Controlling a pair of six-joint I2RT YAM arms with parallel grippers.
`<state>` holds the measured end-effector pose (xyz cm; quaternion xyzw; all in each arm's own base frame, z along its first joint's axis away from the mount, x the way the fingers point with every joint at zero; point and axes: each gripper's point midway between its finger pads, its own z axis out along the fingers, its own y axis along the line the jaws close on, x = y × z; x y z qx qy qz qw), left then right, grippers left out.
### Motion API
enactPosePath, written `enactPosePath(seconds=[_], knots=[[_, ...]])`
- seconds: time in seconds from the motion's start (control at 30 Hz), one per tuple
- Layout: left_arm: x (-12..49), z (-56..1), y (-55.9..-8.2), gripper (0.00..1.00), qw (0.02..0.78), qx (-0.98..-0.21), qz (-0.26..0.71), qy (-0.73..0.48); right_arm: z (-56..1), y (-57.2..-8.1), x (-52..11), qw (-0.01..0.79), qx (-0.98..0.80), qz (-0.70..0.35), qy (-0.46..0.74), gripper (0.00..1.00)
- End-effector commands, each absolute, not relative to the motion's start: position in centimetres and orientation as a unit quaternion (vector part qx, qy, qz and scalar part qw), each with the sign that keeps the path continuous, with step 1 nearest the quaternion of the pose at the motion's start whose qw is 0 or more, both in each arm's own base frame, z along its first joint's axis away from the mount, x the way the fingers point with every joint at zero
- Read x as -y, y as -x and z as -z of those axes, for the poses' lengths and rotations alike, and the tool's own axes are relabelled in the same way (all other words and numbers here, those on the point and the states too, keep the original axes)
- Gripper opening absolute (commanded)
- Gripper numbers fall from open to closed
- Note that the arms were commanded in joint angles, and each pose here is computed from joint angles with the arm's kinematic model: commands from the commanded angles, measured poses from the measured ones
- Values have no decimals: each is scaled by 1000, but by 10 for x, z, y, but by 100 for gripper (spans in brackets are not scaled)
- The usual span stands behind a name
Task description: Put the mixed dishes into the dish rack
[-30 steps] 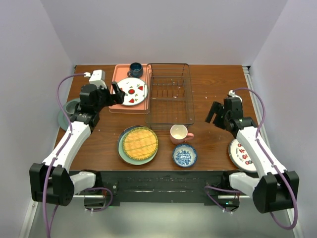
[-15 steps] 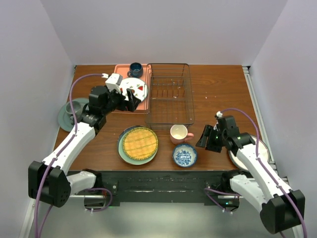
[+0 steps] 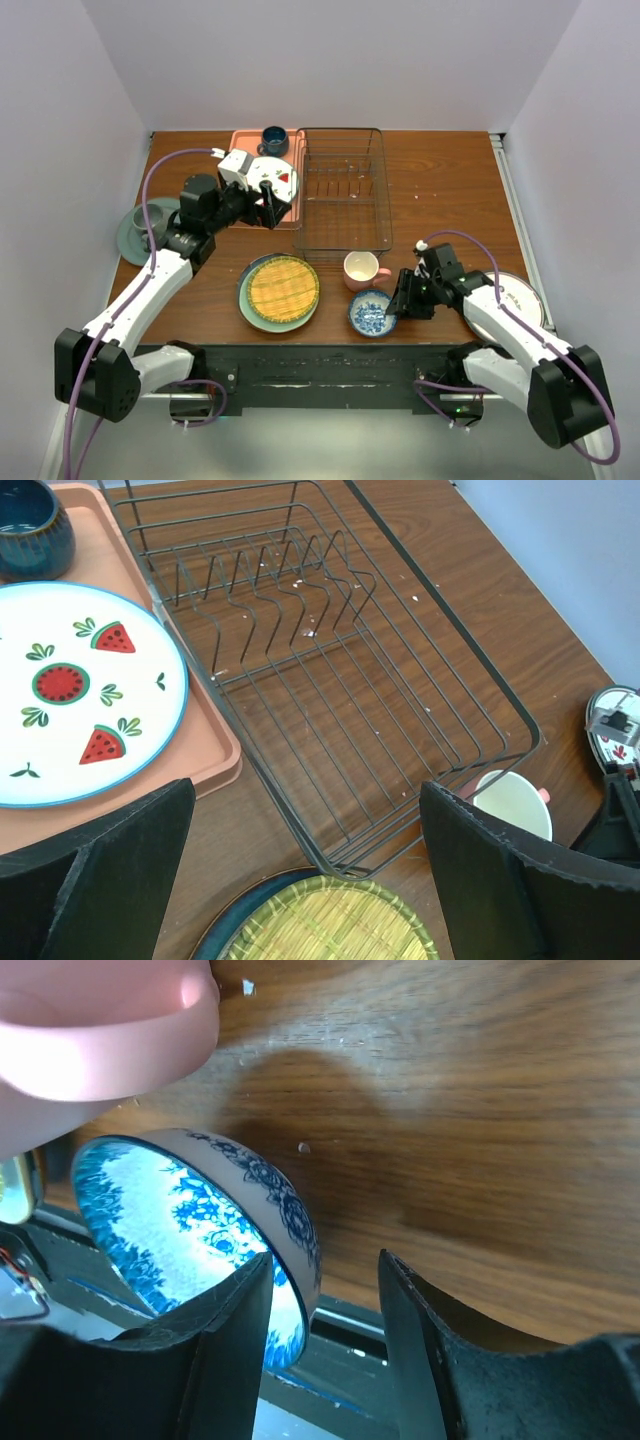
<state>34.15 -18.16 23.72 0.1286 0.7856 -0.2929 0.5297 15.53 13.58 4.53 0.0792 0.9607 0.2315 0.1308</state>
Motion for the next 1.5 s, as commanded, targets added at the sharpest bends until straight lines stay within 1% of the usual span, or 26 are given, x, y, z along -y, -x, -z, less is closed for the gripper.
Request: enactPosePath(seconds=[0.0, 0.03, 0.1, 0.13, 0.2, 0.23, 0.47, 0.6, 0.67, 0.83, 0.93, 0.97, 1.03, 1.07, 1.1, 1.17, 1.23, 1.27, 1.3, 1.33, 1.37, 1.43, 1.47], knots=[[191, -254, -337, 100, 551, -758, 310, -163, -41, -162, -148, 136, -956, -251, -63, 47], [192, -255, -336, 100, 550, -757, 313, -166, -40, -162, -148, 136, -957, -250, -61, 37], [195, -254, -335, 100, 547, -756, 318, -170, -42, -164, -148, 136, -957, -247, -65, 27], [196, -253, -335, 100, 546, -755, 319, -172, -42, -165, -145, 140, -959, -237, -67, 16], [199, -255, -334, 100, 546, -751, 326, -176, -47, -165, -141, 140, -962, -226, -66, 9], [199, -253, -334, 100, 545, -751, 327, -176, -48, -167, -137, 144, -964, -214, -68, 0], [205, -261, -338, 100, 549, -741, 334, -195, -76, -161, -130, 136, -968, -195, -77, 0], [207, -267, -337, 100, 556, -733, 332, -207, -111, -172, -130, 159, -964, -194, -87, 0], [207, -270, -336, 100, 560, -730, 331, -210, -121, -169, -130, 156, -964, -196, -88, 0], [207, -279, -335, 100, 569, -722, 331, -214, -162, -174, -131, 185, -958, -206, -72, 0], [215, -289, -334, 100, 567, -712, 348, -224, -194, -183, -132, 211, -951, -213, -72, 0], [219, -298, -333, 100, 568, -705, 356, -231, -208, -192, -134, 222, -949, -214, -72, 0], [223, -304, -335, 100, 569, -700, 363, -233, -219, -204, -139, 230, -946, -217, -70, 0], [229, -318, -334, 100, 575, -687, 375, -239, -234, -215, -141, 249, -941, -220, -65, 0], [233, -322, -334, 100, 573, -682, 383, -245, -232, -225, -144, 241, -945, -211, -63, 0], [245, -338, -331, 100, 578, -666, 392, -264, -245, -247, -149, 268, -939, -211, -49, 0], [254, -342, -329, 100, 579, -658, 394, -277, -238, -269, -153, 266, -943, -197, -43, 0], [262, -349, -325, 100, 585, -650, 392, -287, -247, -283, -156, 285, -937, -197, -38, 0], [266, -348, -326, 100, 585, -649, 390, -290, -248, -291, -157, 286, -938, -192, -37, 0], [269, -349, -324, 100, 586, -647, 389, -295, -237, -302, -161, 271, -944, -184, -36, 0], [277, -351, -320, 100, 589, -640, 387, -307, -245, -311, -163, 281, -941, -184, -33, 0], [287, -348, -317, 100, 586, -636, 386, -322, -236, -324, -168, 269, -946, -177, -30, 0], [298, -350, -311, 100, 586, -627, 382, -343, -243, -331, -172, 275, -944, -181, -25, 0]])
